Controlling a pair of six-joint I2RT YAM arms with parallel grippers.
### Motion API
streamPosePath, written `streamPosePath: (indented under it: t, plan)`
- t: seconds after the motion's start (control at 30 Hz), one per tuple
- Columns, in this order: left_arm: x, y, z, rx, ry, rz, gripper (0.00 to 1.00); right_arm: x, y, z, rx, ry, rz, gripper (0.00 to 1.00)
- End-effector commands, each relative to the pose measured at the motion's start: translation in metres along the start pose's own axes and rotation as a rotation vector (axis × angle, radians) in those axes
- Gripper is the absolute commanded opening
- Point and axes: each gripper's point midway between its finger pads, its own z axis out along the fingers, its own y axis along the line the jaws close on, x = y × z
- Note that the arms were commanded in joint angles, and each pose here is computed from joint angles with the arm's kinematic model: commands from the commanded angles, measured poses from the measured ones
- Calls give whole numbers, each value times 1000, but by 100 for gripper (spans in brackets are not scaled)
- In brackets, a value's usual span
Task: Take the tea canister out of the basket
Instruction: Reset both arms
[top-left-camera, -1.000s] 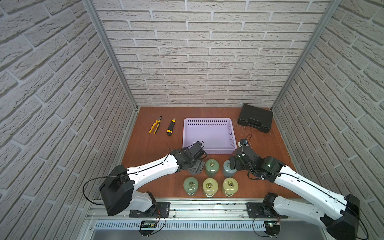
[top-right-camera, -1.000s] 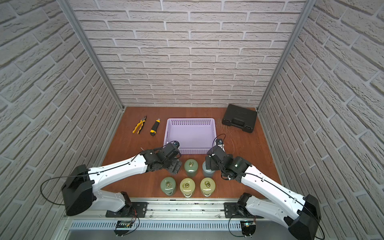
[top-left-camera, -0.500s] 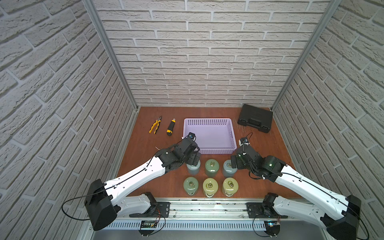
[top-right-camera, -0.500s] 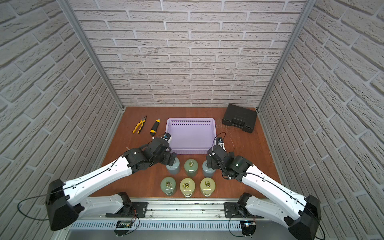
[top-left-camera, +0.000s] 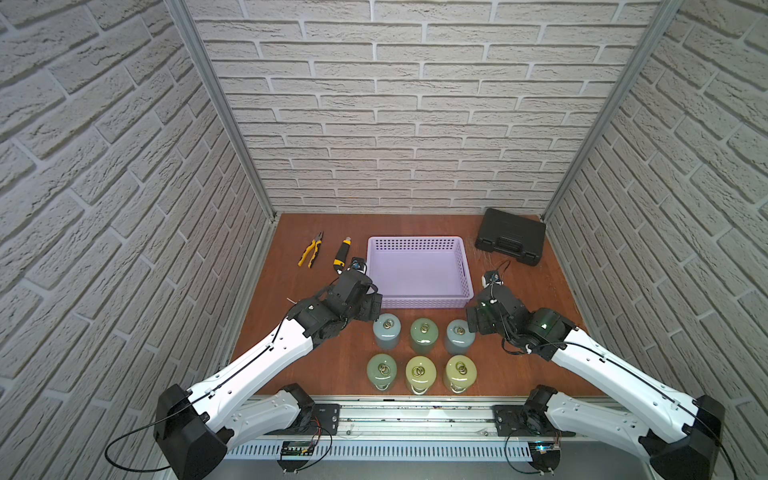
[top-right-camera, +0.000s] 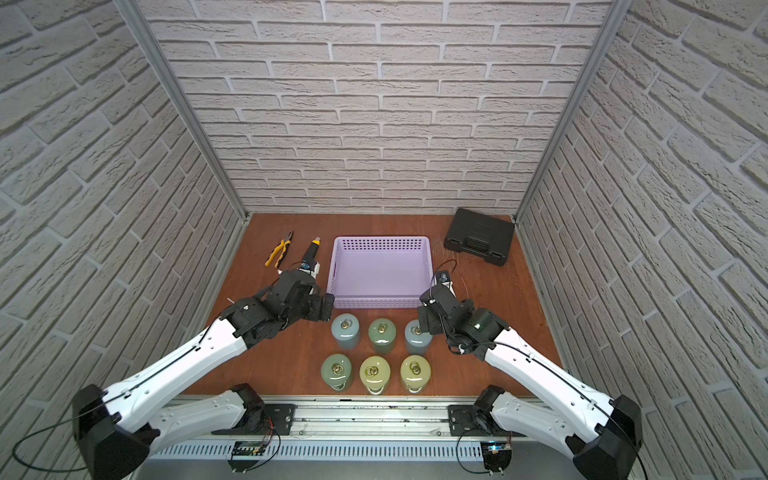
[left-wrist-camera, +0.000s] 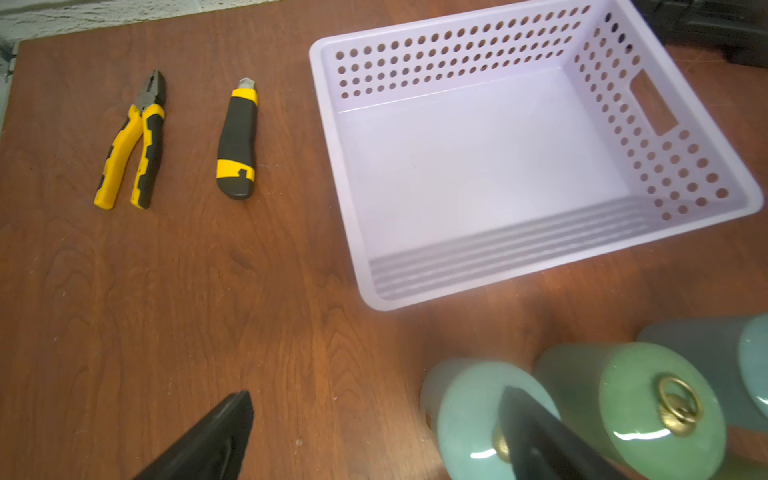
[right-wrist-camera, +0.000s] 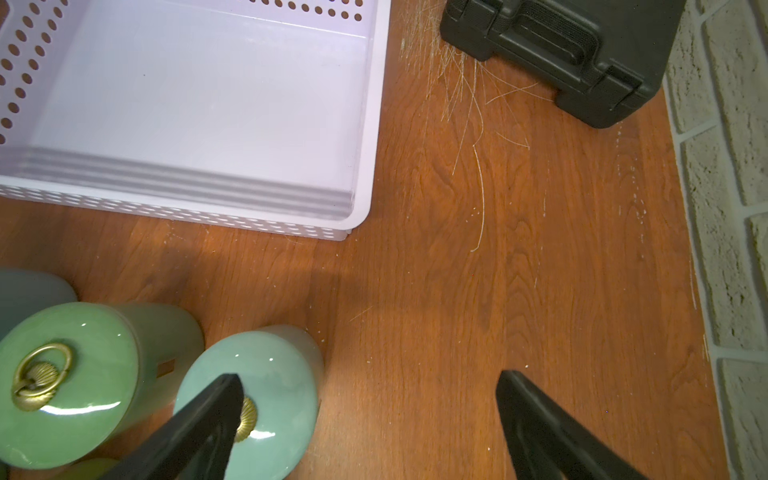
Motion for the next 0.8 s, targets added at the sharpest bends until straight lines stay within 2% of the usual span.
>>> streamPosePath:
  t: [0.0,0.17,0.33,0.47,0.53,0.77]
  plan:
    - [4,24,-2,-65,-20,-66,98,-7,-8,-2,-9,-19,-1,100]
    - [-1,71,-7,-218,-110,-130,98,-7,-27,8,-7,-10,25,100]
    - [-15,103,-10,-346,-265,-53,98,-15,-58,17,75,-65,89,100]
    - [-18,135,-3,-431,-337,-21,98,-22,-87,30,184,-142,177,100]
    - [-18,153,2,-447,-355,-49,98,-25,-100,37,245,-166,213,99]
    - [-13,191,42,-371,-402,-108,98,-33,-103,72,212,-166,171,99]
